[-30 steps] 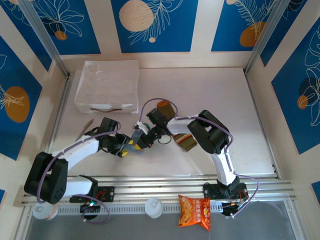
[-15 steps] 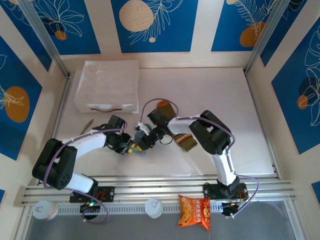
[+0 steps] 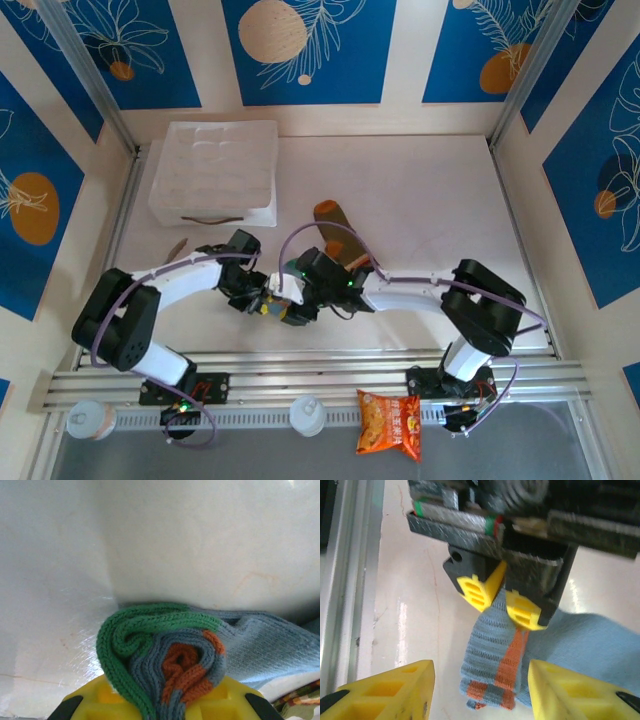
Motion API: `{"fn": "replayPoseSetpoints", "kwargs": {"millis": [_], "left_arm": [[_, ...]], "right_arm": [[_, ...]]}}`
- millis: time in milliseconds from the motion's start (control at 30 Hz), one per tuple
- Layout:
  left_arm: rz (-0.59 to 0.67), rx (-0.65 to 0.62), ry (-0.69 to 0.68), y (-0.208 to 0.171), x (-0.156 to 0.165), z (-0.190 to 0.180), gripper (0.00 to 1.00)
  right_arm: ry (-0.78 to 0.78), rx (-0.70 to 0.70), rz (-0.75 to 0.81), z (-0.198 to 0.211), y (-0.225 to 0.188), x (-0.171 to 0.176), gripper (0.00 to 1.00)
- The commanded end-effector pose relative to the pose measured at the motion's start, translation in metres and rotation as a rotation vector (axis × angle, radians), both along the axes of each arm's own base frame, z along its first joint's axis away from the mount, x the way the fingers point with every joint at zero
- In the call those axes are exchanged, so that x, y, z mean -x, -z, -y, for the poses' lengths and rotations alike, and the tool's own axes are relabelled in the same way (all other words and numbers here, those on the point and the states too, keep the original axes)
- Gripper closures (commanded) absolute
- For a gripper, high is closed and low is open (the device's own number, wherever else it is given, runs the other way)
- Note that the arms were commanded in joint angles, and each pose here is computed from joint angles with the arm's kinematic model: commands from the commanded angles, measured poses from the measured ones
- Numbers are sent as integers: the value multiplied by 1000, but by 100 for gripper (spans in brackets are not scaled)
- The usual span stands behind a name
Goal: Roll the socks
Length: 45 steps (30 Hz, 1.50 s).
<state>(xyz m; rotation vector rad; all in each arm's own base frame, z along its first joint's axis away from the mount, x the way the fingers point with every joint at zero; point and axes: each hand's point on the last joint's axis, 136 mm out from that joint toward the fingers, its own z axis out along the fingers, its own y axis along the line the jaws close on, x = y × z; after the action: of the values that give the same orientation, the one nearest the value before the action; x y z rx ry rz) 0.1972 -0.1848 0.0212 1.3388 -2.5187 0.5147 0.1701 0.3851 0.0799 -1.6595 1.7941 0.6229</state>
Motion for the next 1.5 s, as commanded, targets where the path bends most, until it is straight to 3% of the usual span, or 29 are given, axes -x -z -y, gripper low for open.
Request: {"fn": "replayPoseSetpoints", "kwargs": {"millis": [0, 300, 400, 567, 733, 833, 967, 1167, 1467], "left_arm": [[-257, -257, -20, 34, 62, -47, 100], [-260, -246, -18, 34, 58, -43, 100], [-251, -240, -17, 33, 56, -42, 100], [-197, -211, -24, 22, 47, -38, 98], [-71, -149, -74, -6, 34, -35, 57], [29, -132, -102, -25, 25, -42, 32], [169, -116, -113, -44, 9, -53, 17], [326, -78, -26, -57, -10, -53, 18], [357, 8, 51, -47, -14, -33, 33]], "right_arm": [[14, 57, 159, 0, 8, -6, 48], [41, 206, 273, -7, 45, -19, 52], [58, 253, 262, -4, 58, -22, 60], [115, 343, 172, 14, 84, -19, 87], [196, 409, 29, 43, 113, -7, 100], [230, 407, -109, 55, 123, 4, 100], [266, 401, -297, 68, 137, 18, 100], [334, 386, -499, 81, 155, 30, 100], [433, 330, -792, 89, 168, 30, 100]]}}
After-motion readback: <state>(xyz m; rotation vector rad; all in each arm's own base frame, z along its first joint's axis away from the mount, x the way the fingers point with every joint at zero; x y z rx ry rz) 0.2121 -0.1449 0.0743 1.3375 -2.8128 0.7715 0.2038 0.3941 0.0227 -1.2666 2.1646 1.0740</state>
